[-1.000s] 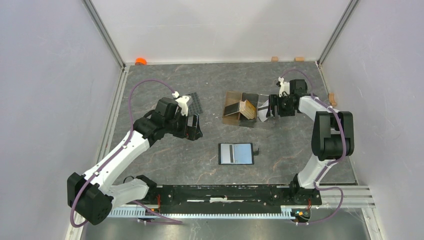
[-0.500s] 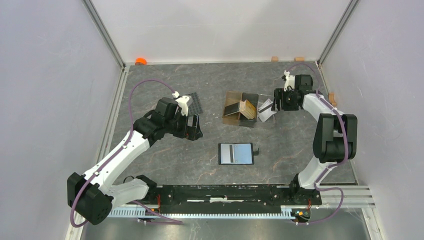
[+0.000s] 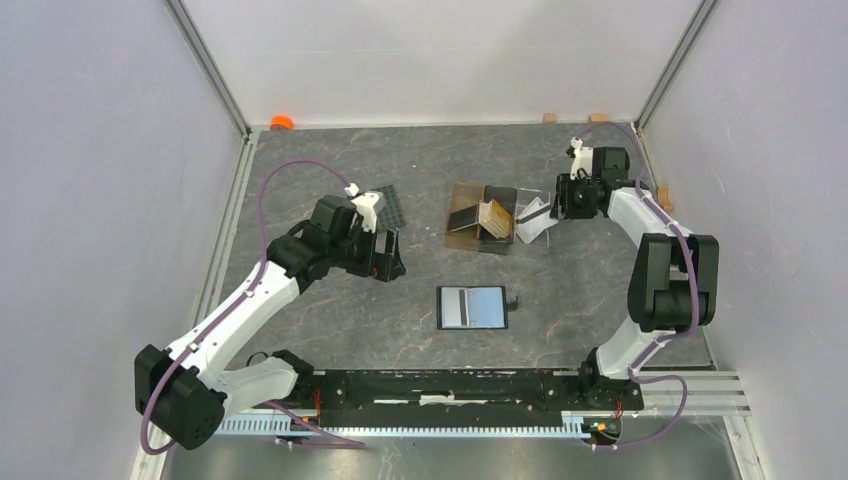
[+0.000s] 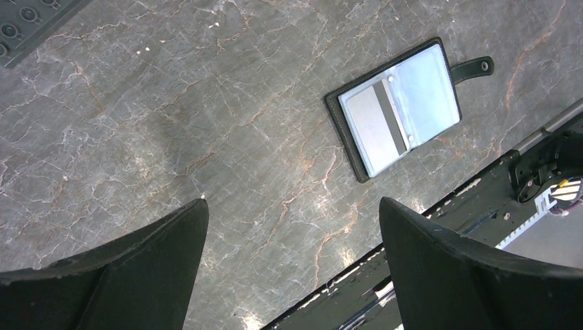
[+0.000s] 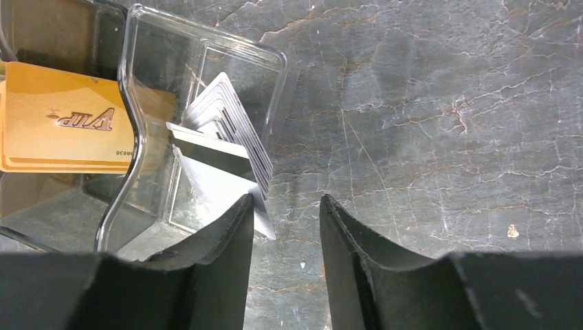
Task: Put the credit cards into the card holder
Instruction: Pick up the credit card from the storage box.
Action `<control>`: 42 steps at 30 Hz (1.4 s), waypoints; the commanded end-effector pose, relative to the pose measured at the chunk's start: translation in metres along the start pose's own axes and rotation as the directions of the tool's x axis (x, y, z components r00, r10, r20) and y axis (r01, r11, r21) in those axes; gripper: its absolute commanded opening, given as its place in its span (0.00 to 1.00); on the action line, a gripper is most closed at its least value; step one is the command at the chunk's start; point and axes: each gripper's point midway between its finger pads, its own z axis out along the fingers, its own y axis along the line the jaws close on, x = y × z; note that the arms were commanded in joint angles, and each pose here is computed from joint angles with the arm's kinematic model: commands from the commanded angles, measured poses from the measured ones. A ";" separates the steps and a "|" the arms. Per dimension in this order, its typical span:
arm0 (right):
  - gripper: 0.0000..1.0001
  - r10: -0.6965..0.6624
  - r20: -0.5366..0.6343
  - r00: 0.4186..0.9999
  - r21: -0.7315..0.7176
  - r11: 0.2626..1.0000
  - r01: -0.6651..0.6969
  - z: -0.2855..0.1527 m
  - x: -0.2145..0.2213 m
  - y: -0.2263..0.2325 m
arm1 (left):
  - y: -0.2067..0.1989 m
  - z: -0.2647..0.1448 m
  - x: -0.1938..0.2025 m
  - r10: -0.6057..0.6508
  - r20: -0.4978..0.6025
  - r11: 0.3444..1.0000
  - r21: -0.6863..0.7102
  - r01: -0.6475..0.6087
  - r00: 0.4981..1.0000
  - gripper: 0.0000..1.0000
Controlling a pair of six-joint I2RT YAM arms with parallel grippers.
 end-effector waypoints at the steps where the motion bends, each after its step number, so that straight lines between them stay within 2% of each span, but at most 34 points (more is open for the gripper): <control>1: 0.44 -0.030 0.078 0.996 -0.001 1.000 0.031 -0.016 -0.027 0.001 | -0.003 0.001 -0.004 0.047 0.012 0.998 0.034 -0.048 0.999 1.00; 7: 0.45 -0.025 0.043 0.999 -0.075 0.997 0.028 -0.005 -0.017 0.011 | -0.004 0.001 -0.003 0.047 0.010 0.998 0.037 -0.048 0.999 1.00; 13: 0.29 -0.025 0.034 0.999 -0.081 0.996 0.028 -0.003 -0.014 0.011 | -0.004 0.001 -0.004 0.047 0.011 0.998 0.037 -0.048 0.999 1.00; 20: 0.00 -0.029 0.057 0.998 -0.065 0.997 0.033 -0.013 -0.021 0.011 | -0.003 0.001 -0.004 0.047 0.012 0.998 0.036 -0.048 0.999 1.00; 32: 0.00 -0.056 0.194 0.979 -0.049 0.997 0.067 -0.064 -0.057 0.024 | -0.003 -0.001 -0.006 0.053 0.024 0.998 0.031 -0.053 0.998 1.00; 36: 0.00 -0.060 0.225 0.973 -0.092 0.992 0.083 -0.077 -0.061 0.036 | -0.005 -0.002 -0.007 0.057 0.031 0.998 0.039 -0.058 0.998 1.00; 42: 0.00 -0.074 0.280 0.957 -0.195 0.972 0.132 -0.099 -0.063 0.066 | -0.024 -0.005 -0.012 0.082 0.065 0.985 0.143 -0.091 0.994 0.98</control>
